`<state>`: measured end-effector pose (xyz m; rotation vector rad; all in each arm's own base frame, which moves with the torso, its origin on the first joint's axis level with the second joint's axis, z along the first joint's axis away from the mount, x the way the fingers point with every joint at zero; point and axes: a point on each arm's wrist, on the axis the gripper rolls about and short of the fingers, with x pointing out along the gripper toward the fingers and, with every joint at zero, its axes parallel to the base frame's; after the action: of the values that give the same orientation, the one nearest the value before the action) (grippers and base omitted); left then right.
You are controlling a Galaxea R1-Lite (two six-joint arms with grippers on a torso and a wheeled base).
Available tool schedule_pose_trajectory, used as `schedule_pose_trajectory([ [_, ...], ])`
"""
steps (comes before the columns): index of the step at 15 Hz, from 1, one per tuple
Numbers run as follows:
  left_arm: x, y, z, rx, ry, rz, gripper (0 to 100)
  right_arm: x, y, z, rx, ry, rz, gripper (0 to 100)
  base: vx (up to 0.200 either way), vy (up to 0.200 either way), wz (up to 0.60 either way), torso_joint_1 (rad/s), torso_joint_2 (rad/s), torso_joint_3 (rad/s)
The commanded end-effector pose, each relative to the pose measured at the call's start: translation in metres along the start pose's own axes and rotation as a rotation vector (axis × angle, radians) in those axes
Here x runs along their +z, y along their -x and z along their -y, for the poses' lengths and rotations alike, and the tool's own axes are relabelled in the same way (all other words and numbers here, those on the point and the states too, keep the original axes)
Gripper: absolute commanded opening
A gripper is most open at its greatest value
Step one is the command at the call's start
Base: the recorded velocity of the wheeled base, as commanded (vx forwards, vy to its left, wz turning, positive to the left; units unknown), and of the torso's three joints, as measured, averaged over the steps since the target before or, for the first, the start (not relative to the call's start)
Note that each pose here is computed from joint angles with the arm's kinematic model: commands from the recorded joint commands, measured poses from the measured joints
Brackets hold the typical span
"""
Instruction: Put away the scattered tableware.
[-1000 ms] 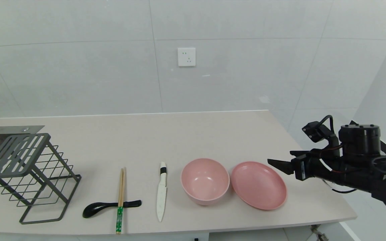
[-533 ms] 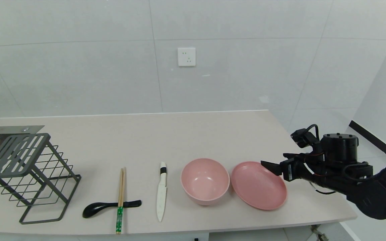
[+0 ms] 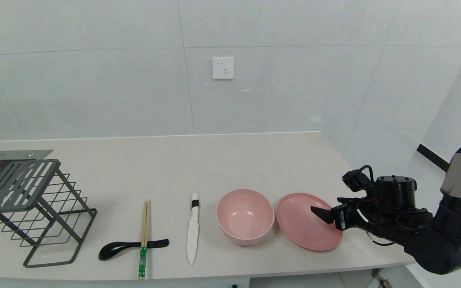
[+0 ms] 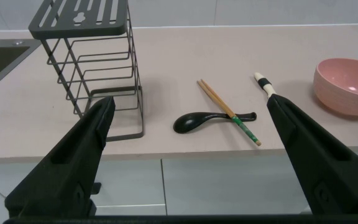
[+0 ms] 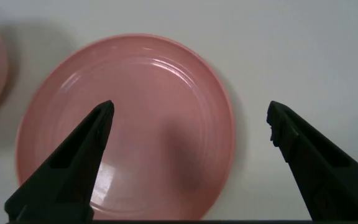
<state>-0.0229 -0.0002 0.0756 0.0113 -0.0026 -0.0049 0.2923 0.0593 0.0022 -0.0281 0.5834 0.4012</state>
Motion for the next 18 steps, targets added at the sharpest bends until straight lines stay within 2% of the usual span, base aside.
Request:
schedule_pose_trajectory([
  [1,0.000,0.000,0.000,0.000,0.001,-0.001,100,-0.005,-0.003,0.000,0.000,-0.003,-0.018,100,0.000,0.000,0.00,0.000,0.00,0.000],
  [5,0.000,0.000,0.000,0.000,0.001,-0.001,100,-0.020,-0.010,0.001,-0.003,-0.005,-0.035,100,0.000,0.000,0.00,0.000,0.00,0.000],
  [9,0.000,0.000,0.000,0.000,0.001,-0.001,100,-0.021,-0.012,0.000,-0.001,-0.006,-0.031,100,0.000,0.000,0.00,0.000,0.00,0.000],
  [16,0.000,0.000,0.000,0.002,0.002,-0.001,100,-0.032,-0.015,-0.017,0.047,0.012,-0.083,100,0.000,0.000,0.00,0.000,0.00,0.000],
  [17,0.000,0.000,0.000,0.002,0.002,-0.001,100,-0.035,-0.016,-0.016,0.043,0.008,-0.092,0,0.000,0.000,0.00,0.000,0.00,0.000],
  [18,0.000,0.000,0.000,0.002,0.002,-0.001,100,-0.036,-0.017,-0.013,0.023,0.002,-0.097,0,0.000,0.000,0.00,0.000,0.00,0.000],
])
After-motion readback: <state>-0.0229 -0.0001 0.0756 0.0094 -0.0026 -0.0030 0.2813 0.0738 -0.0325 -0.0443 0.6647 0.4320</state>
